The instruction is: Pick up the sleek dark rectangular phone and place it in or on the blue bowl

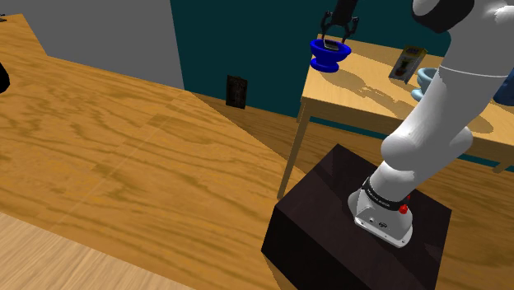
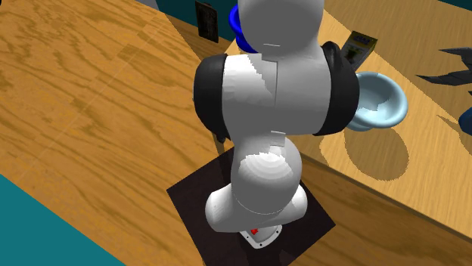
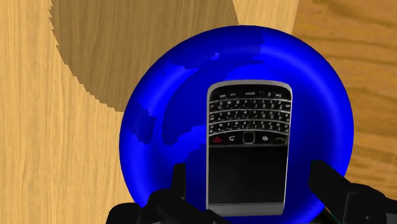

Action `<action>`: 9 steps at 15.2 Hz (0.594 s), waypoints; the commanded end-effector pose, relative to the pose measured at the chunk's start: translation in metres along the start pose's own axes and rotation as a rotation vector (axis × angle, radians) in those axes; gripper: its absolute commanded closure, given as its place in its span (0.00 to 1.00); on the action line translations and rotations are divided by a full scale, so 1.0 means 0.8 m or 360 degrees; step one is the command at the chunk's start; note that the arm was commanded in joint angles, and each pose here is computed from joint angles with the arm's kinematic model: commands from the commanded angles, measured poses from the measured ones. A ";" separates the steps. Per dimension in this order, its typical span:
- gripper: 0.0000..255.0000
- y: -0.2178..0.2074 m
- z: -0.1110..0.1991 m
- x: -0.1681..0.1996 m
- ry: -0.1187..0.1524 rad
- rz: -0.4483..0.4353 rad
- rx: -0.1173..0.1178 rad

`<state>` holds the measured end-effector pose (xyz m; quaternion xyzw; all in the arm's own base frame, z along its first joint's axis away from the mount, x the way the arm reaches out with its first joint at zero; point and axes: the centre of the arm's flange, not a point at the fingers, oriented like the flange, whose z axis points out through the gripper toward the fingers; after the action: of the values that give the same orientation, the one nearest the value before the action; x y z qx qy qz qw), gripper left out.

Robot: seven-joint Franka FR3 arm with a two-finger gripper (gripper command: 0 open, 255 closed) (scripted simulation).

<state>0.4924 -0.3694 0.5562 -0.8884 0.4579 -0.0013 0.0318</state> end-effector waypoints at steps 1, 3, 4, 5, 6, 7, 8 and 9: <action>0.00 -0.001 -0.026 0.000 0.0000 0.0000 0.0000; 0.00 -0.001 -0.055 0.000 0.0000 0.0000 0.0000; 0.00 -0.001 -0.055 0.000 0.0000 0.0000 0.0000; 0.00 -0.001 -0.055 0.000 0.0000 0.0000 0.0000; 0.00 -0.001 -0.055 0.000 0.0000 0.0000 0.0000; 0.00 -0.001 -0.055 0.000 0.0000 0.0000 0.0000; 0.00 -0.001 -0.055 0.000 0.0000 0.0000 0.0000; 0.00 -0.001 -0.055 0.000 0.0000 0.0000 0.0000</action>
<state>0.4915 -0.3716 0.6001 -0.8884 0.4579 -0.0012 0.0318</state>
